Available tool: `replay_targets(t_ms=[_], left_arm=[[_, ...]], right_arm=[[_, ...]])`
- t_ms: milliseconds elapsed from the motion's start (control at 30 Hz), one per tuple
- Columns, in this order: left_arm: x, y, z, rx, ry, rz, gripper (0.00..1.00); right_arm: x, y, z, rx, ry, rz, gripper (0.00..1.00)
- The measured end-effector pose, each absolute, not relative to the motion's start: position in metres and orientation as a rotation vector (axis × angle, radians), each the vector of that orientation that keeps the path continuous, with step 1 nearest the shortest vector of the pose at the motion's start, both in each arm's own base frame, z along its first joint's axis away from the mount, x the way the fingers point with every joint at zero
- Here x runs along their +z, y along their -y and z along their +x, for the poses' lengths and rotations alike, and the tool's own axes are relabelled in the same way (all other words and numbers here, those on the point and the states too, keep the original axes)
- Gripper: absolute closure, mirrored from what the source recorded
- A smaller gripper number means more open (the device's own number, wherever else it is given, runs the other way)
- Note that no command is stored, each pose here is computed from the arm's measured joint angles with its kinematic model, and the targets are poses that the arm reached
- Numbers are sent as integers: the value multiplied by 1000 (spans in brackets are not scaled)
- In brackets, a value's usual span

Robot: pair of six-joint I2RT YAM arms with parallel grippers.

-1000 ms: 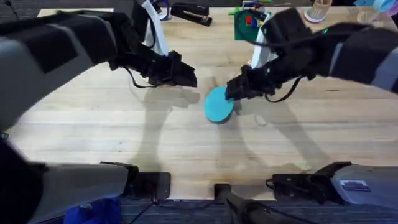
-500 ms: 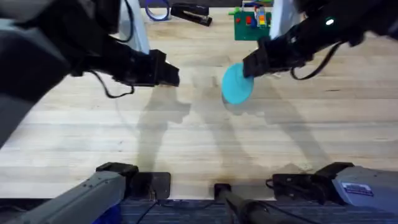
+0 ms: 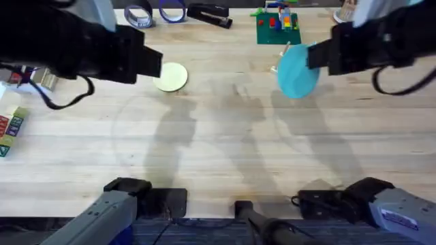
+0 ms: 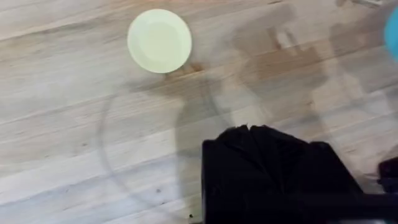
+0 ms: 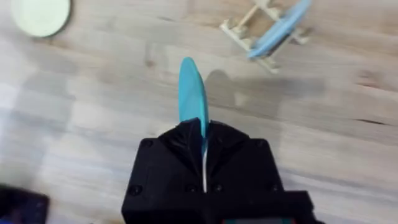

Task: Pick up the plates from the table one by one and place each into a slot on the dish rack.

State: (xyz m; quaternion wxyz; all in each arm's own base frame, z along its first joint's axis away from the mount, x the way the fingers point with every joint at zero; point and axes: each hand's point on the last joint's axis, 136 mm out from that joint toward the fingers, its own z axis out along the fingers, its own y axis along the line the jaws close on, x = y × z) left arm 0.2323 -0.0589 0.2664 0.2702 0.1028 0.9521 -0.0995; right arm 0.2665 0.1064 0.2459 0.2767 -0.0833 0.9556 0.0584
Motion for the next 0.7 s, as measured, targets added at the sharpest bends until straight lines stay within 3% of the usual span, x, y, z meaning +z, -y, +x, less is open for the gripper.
replay_targets(t_ms=[300, 367, 400, 567, 700], left_arm=[[269, 46, 228, -173, -2584, 268, 961], [268, 45, 229, -162, -2584, 270, 916], [268, 45, 229, -158, -2584, 274, 843], [268, 45, 229, -156, -2584, 273, 70], [269, 45, 229, -155, -2582, 274, 7]], right_arm=[[272, -69, 258, -28, -2457, -132, 971], [275, -66, 257, -41, -2441, -121, 971], [277, -65, 256, -45, -2435, -118, 971], [278, -62, 256, -62, -2427, -110, 971], [278, -62, 256, -63, -2427, -110, 972]])
